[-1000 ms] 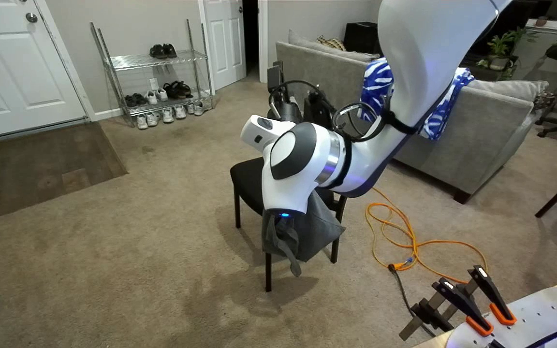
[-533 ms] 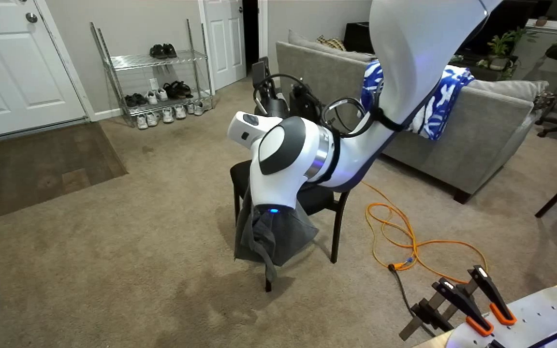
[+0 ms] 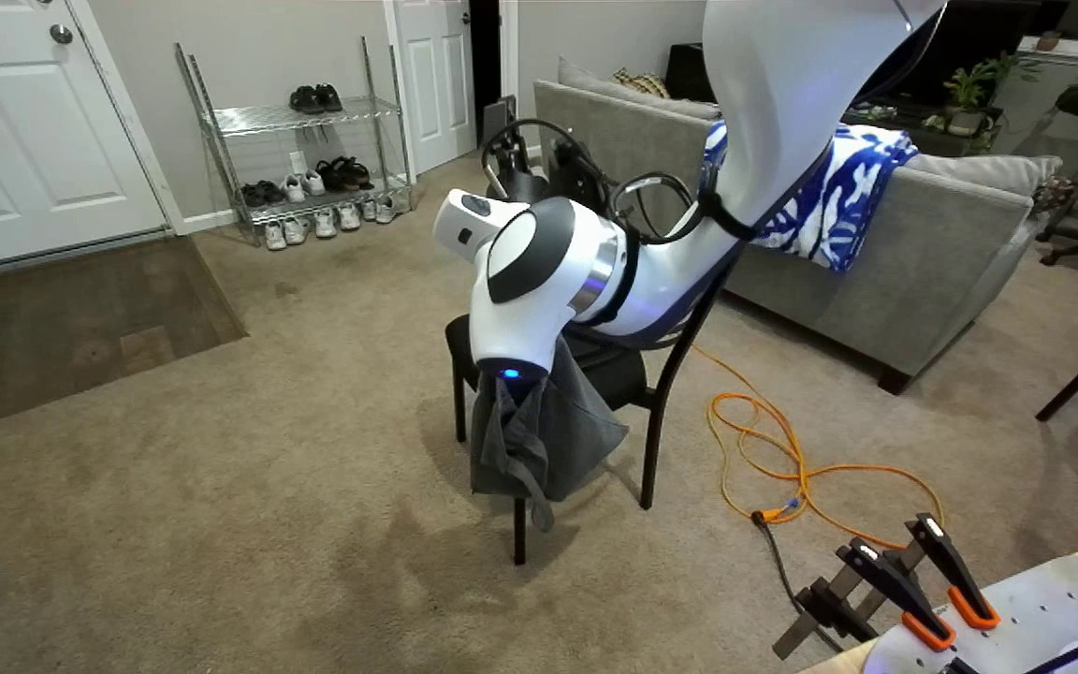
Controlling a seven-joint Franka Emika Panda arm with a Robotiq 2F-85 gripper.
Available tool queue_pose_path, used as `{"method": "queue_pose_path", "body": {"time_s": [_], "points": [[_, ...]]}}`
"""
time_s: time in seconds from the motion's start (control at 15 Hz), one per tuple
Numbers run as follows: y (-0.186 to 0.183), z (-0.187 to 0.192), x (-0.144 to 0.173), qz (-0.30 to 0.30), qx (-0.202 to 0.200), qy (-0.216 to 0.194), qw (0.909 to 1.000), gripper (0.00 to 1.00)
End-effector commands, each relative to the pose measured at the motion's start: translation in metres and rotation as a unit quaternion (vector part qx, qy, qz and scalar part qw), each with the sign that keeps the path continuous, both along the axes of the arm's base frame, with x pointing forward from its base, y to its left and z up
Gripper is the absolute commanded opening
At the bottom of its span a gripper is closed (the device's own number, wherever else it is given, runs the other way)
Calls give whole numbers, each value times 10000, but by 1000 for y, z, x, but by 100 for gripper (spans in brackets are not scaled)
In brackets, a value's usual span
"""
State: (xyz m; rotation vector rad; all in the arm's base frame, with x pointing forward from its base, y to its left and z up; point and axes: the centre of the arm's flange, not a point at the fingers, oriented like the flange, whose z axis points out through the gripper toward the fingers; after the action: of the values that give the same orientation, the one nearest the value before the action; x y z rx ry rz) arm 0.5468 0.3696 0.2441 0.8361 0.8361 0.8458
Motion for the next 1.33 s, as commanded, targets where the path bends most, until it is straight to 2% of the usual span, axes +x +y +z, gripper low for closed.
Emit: {"method": "queue_pose_path", "body": {"time_s": [0.0,0.27,0.47,0.67,0.8,0.93,1.13,1.27], "points": [[-35,14,33,-309,245,271,9989,100],[-82,8,60,-641,502,479,9955,100],[-106,-1,66,-730,587,601,9938,100],[-118,-13,60,-418,743,890,9924,100],[-126,-17,46,-91,1112,988,9888,100],[-135,-21,34,92,1603,1044,9815,100],[-149,-21,21,75,2204,1055,9697,100],[-160,-18,17,32,2627,1160,9579,100]]}}
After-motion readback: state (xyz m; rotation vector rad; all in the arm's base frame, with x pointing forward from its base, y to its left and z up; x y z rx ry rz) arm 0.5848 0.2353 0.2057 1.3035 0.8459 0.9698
